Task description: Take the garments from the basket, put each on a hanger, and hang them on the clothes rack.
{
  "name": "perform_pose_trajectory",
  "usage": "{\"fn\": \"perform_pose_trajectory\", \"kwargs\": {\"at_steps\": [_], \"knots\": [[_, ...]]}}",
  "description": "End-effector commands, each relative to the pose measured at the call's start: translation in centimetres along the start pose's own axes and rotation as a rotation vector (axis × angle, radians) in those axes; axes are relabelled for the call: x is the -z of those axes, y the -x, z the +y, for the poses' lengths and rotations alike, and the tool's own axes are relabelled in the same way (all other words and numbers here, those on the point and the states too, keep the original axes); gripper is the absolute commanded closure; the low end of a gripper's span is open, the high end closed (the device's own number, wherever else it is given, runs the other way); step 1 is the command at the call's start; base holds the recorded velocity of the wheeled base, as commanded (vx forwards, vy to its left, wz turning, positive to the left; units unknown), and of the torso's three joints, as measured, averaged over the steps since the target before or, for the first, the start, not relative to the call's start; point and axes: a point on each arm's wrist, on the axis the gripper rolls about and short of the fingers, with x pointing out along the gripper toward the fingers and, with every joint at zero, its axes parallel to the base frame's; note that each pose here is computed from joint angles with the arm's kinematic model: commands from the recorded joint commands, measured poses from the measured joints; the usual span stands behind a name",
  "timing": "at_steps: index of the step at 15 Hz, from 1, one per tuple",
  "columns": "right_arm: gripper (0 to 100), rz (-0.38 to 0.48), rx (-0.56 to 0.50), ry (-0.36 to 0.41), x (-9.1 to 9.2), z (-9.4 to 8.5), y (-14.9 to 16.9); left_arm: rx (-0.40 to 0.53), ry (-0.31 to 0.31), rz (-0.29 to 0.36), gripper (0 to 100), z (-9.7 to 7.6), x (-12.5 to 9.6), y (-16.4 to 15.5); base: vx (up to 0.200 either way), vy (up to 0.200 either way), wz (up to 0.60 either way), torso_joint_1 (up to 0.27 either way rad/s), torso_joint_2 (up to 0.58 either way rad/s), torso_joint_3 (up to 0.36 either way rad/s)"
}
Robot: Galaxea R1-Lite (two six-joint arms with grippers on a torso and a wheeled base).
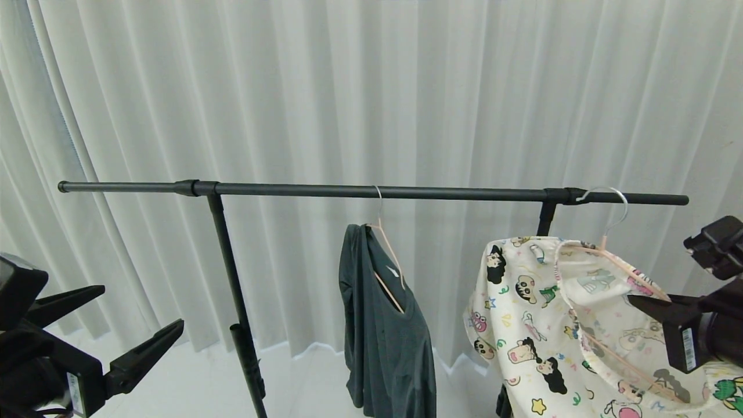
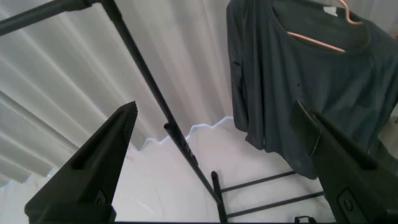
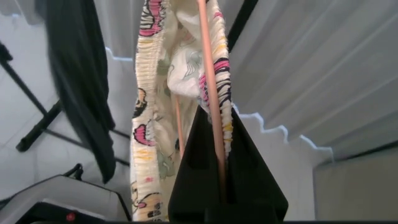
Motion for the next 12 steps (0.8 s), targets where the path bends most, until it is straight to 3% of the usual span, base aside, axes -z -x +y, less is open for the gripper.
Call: {"fn": "perform_pose_trajectory", "kwargs": {"at_steps": [1,6,12], "knots": [[100,0.036,-0.016,0.013,0.2,0.5,-1.3,0.001,-0.001,-0.001,0,0.0,0.0,0.0,0.2,0.0,0.0,-0.002,0.01,0.002],[100,0.027,-0.025,0.012,0.0,1.0,-2.8,0.002,-0.003,0.008,0,-0.3,0.6,0.3,0.2,0.0,0.0,0.001,0.0,0.002],[100,0.031,-0.006,-0.036,-0.4,1.4,-6.2,-0.006,-0.004,-0.002,0,-0.2,0.5,0.5,0.0,0.0,0.0,0.0,0.0,0.0]]}}
